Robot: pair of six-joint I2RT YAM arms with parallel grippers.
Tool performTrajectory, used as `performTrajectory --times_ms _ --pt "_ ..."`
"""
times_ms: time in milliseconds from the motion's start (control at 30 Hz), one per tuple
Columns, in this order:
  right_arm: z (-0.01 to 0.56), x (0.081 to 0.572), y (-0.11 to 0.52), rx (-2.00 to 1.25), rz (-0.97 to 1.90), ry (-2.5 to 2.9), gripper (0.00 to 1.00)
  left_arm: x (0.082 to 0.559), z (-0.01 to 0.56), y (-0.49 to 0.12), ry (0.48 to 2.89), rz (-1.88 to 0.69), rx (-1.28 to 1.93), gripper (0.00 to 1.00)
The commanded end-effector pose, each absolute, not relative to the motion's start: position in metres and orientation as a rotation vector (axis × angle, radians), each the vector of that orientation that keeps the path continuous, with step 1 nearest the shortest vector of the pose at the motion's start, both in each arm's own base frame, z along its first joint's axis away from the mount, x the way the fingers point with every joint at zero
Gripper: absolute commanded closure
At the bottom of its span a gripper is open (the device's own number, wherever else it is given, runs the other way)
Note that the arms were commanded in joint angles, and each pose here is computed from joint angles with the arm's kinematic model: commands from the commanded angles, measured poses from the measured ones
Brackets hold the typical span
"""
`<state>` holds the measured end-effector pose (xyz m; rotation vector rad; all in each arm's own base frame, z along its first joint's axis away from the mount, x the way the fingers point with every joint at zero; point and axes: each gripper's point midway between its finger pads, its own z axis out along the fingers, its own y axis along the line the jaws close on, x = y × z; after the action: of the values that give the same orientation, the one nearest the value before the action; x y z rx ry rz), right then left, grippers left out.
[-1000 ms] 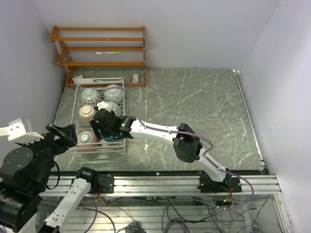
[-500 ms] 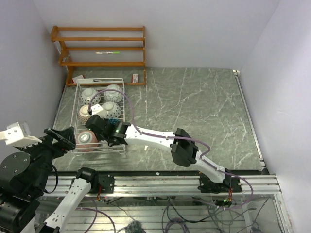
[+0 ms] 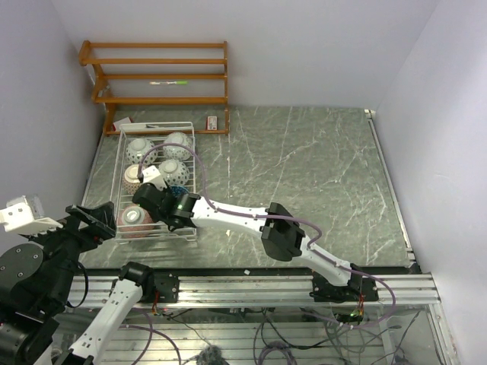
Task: Load the bowls into the dish rack
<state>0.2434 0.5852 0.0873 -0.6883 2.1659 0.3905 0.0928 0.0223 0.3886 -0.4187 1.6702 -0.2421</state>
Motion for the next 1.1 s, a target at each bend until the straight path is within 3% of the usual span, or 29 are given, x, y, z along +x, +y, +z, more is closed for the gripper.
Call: performTrajectory --times_ms 0,167,300,633,900,1067 --pt "0.090 0.252 0.581 -0.665 0.321 2.138 0.61 0.085 0.390 0.027 1.660 -0.228 -0.402 0.07" --pt "0.097 0.255 0.573 -0.643 0.274 2.111 0.84 0.084 0.392 0.028 1.652 -0.226 -0.402 0.07" --pt "0.115 0.257 0.571 -0.622 0.285 2.079 0.92 0.086 0.393 0.028 1.653 -0.222 -0.402 0.07" --pt "0.210 0.225 0.574 -0.622 0.755 1.962 0.94 0.087 0.408 0.031 1.635 -0.203 -0.400 0.07" --pt "0.270 0.214 0.552 -0.516 1.575 1.805 0.95 0.087 0.414 0.036 1.632 -0.175 -0.410 0.07" --pt "0.267 0.225 0.537 -0.402 1.985 1.753 0.95 0.088 0.417 0.037 1.632 -0.166 -0.415 0.07"
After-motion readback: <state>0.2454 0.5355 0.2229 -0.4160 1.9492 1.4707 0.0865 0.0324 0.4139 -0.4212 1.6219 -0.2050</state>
